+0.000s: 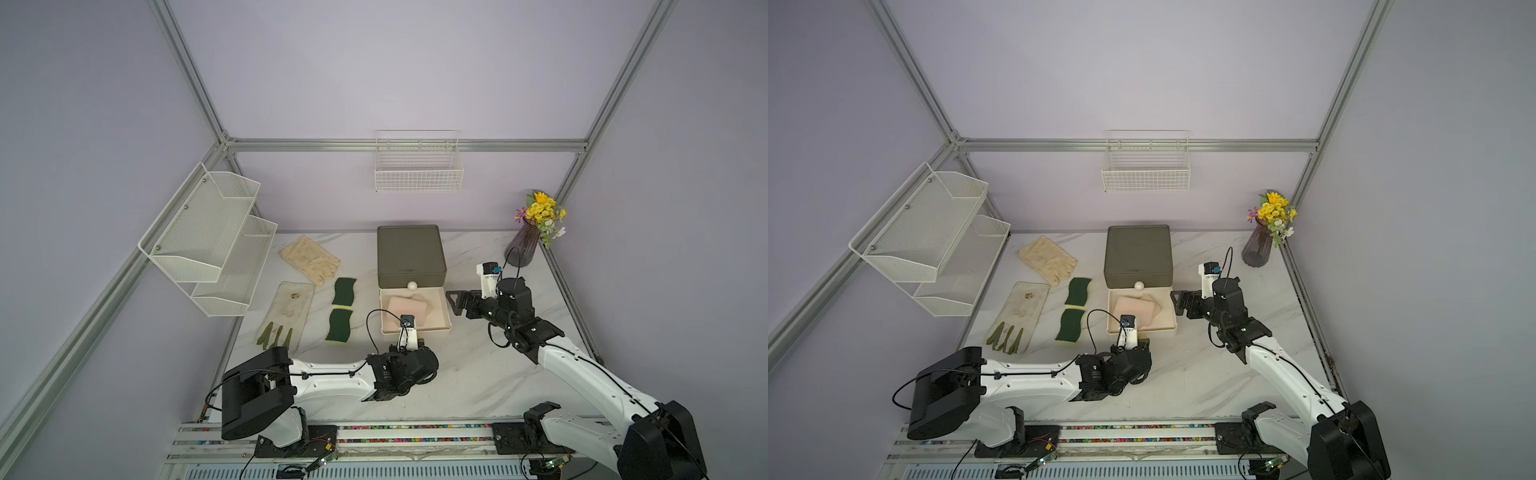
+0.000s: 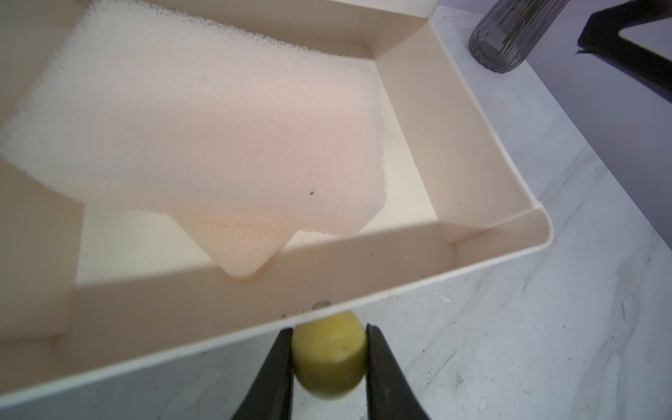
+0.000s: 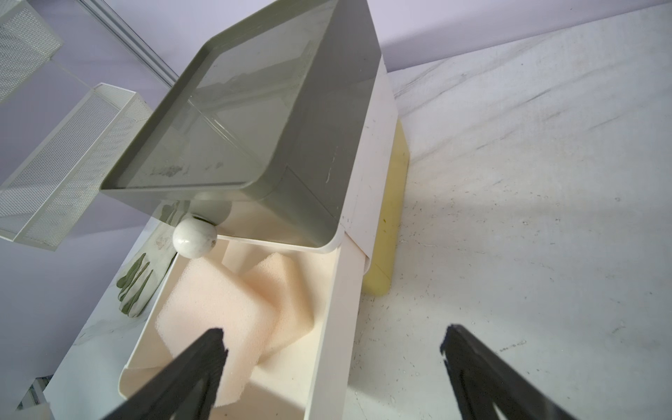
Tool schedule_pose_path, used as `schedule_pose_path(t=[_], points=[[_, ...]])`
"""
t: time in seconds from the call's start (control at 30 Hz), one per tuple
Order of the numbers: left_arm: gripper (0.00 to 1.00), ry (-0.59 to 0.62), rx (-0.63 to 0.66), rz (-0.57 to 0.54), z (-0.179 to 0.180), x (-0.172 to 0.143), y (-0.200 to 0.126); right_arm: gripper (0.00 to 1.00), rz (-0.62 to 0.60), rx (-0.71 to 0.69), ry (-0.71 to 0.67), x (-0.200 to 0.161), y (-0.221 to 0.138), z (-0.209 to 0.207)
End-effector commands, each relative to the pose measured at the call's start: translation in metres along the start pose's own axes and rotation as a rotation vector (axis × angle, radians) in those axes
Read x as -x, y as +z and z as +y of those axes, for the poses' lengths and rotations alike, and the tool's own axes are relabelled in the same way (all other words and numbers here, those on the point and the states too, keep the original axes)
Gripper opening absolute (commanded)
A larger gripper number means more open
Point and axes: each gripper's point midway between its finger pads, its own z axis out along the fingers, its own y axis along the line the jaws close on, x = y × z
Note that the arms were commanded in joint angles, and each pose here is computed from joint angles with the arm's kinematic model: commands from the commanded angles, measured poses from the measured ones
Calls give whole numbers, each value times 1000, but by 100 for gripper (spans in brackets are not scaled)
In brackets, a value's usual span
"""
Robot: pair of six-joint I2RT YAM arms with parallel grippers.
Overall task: Take the sponge out of the drawer
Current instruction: Open the drawer in the storage box, then pick up the sponge from the drawer.
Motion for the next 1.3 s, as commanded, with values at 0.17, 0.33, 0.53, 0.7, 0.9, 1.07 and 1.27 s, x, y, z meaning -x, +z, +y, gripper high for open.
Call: schedule_pose_path(t=[0.17,0.33,0.53,0.7,0.9,1.07,1.27], points=[[26,-31,-11,19,-1,-7,-11,97,-3,17,4,-2,5,0],[39,-36,1,27,0,-9,-9,97,9,17,5,-5,7,-1],[59,-41,-3,19,2,-6,-13,97,9,17,6,-4,8,0],[75,-32,-31,17,0,0,-22,97,5,18,2,0,7,1],[84,13,-97,-1,-4,21,-52,97,4,18,-7,6,6,4],[86,65,-125,-48,7,45,-83,97,5,14,-18,12,4,7],[100,97,-59,-192,41,87,-114,97,10,21,-33,22,1,14]])
